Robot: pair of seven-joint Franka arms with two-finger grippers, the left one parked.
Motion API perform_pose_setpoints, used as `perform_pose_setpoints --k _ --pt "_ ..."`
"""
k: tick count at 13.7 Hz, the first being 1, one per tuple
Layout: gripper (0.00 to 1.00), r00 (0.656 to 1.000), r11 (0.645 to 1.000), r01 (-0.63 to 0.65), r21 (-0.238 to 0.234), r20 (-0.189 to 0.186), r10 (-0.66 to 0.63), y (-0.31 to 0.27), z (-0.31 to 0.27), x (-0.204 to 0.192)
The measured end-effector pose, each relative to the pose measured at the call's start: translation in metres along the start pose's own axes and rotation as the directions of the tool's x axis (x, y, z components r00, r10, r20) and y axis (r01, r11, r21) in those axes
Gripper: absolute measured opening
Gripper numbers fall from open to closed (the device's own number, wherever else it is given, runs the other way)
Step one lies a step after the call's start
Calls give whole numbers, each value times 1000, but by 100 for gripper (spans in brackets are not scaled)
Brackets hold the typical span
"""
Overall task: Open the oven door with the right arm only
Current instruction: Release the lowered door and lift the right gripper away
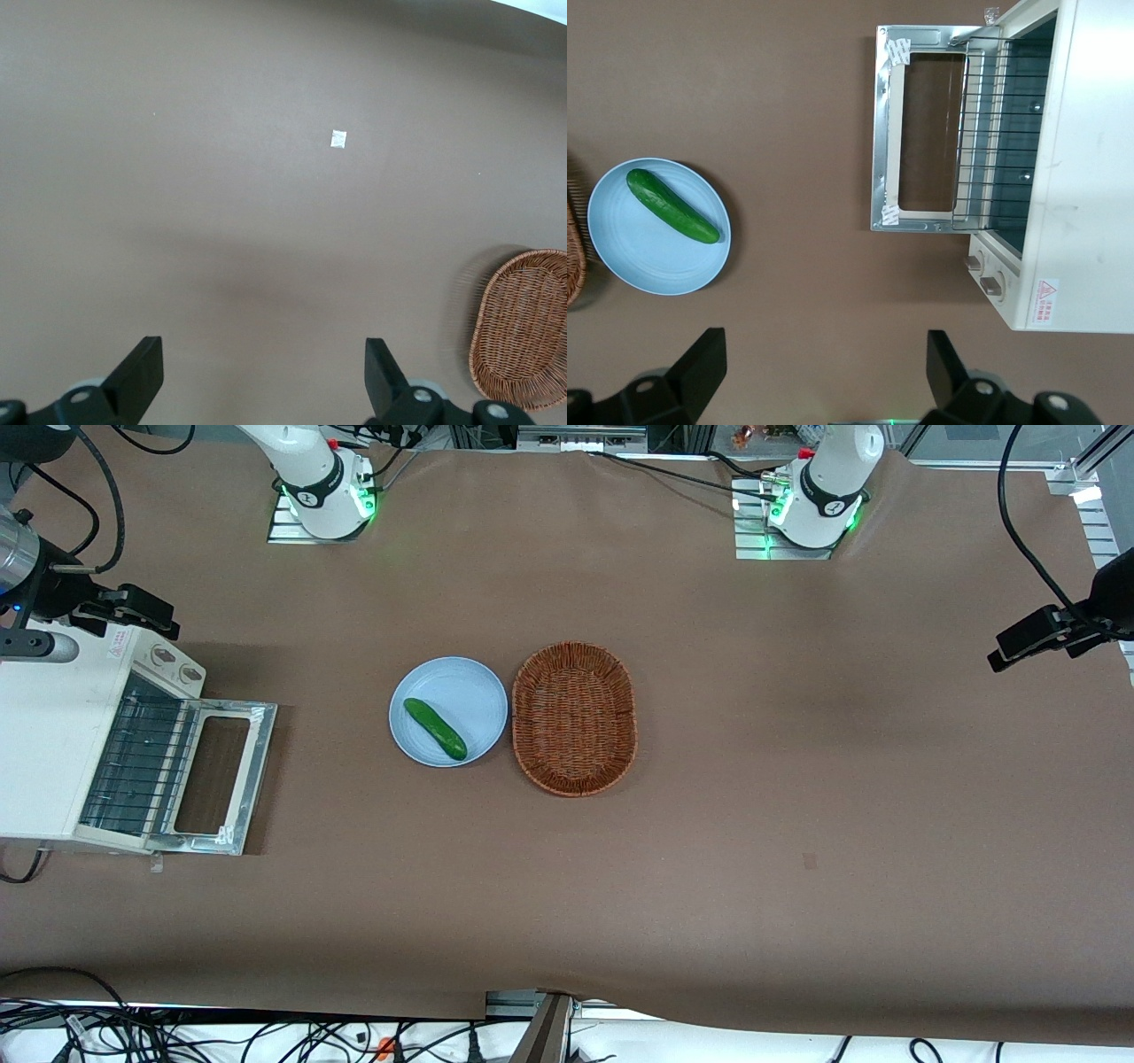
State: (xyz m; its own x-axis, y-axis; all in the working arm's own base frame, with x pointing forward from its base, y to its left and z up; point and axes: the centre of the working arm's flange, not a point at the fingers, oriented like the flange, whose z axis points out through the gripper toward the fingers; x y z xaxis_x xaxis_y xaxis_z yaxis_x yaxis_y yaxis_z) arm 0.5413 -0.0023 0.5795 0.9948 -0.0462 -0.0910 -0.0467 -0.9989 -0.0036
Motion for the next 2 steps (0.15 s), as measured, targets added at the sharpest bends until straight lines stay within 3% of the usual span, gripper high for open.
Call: perform_pose_setpoints --k 2 --pt "100 1000 1000 3 1 -8 -3 -4 -2 -1"
